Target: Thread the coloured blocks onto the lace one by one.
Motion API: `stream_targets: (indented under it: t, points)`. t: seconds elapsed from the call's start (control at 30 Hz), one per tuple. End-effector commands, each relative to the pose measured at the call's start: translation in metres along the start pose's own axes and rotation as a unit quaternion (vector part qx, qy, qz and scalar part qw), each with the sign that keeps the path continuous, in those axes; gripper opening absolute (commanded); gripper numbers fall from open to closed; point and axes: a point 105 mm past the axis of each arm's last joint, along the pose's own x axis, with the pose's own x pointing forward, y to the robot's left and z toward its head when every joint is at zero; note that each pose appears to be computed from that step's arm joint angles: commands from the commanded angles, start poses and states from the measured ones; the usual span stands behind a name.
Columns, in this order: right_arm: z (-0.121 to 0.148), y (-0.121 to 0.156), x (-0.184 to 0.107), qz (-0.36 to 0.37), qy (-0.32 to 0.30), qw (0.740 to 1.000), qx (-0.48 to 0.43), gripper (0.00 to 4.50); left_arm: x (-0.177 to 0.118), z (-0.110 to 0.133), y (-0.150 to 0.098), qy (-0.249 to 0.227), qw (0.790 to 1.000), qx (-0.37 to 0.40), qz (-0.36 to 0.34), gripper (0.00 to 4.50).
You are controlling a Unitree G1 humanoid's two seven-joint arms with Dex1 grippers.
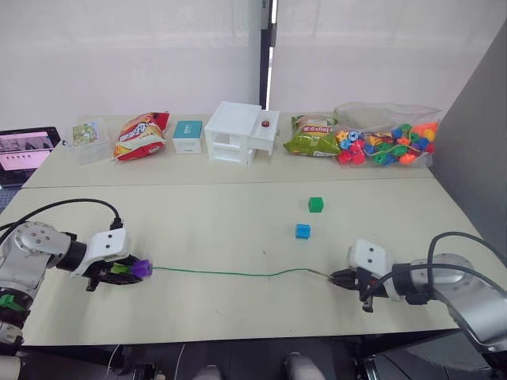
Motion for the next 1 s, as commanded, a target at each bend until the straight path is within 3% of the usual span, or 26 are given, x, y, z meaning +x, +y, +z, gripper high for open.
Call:
stream_targets:
  t: [0.03, 0.07, 0.13, 0.33, 0.37, 0.6, 0.7, 0.8, 1.0]
  points:
    - [0.01, -0.003, 0.0, -0.001, -0.013, 1.0, -0.021, 0.0, -0.004, -0.012, 0.001, 0.033, 0.999, -0.001, 0.017, 1.37]
    - [0.011, -0.004, 0.002, 0.0, -0.015, 1.0, -0.024, 0.0, -0.003, -0.005, 0.002, 0.014, 1.0, -0.01, 0.02, 1.37]
    - [0.016, -0.004, 0.005, 0.004, -0.022, 0.999, -0.028, 0.0, -0.003, 0.006, 0.005, -0.014, 0.999, -0.022, 0.022, 2.4]
    - [0.021, -0.001, 0.013, 0.018, -0.029, 0.999, -0.034, 0.0, -0.009, 0.022, 0.003, -0.044, 0.998, -0.032, 0.018, 4.3]
    - [0.021, -0.001, 0.014, 0.02, -0.031, 0.999, -0.036, 0.0, -0.012, 0.029, 0.004, -0.059, 0.997, -0.039, 0.021, 4.43]
    - [0.037, 0.007, 0.026, 0.049, -0.047, 0.996, -0.057, 0.0, -0.014, 0.08, -0.003, -0.154, 0.987, -0.047, 0.021, 4.43]
    - [0.046, 0.009, 0.036, 0.063, -0.052, 0.994, -0.069, 0.0, 0.007, 0.116, -0.022, -0.223, 0.973, -0.056, -0.015, 4.43]
    - [0.058, 0.011, 0.048, 0.079, -0.053, 0.991, -0.094, 0.0, 0.055, 0.145, -0.051, -0.271, 0.961, -0.046, -0.044, 4.43]
    - [0.073, 0.01, 0.058, 0.094, -0.05, 0.987, -0.118, 0.0, 0.094, 0.176, -0.06, -0.299, 0.954, -0.015, -0.028, 4.43]
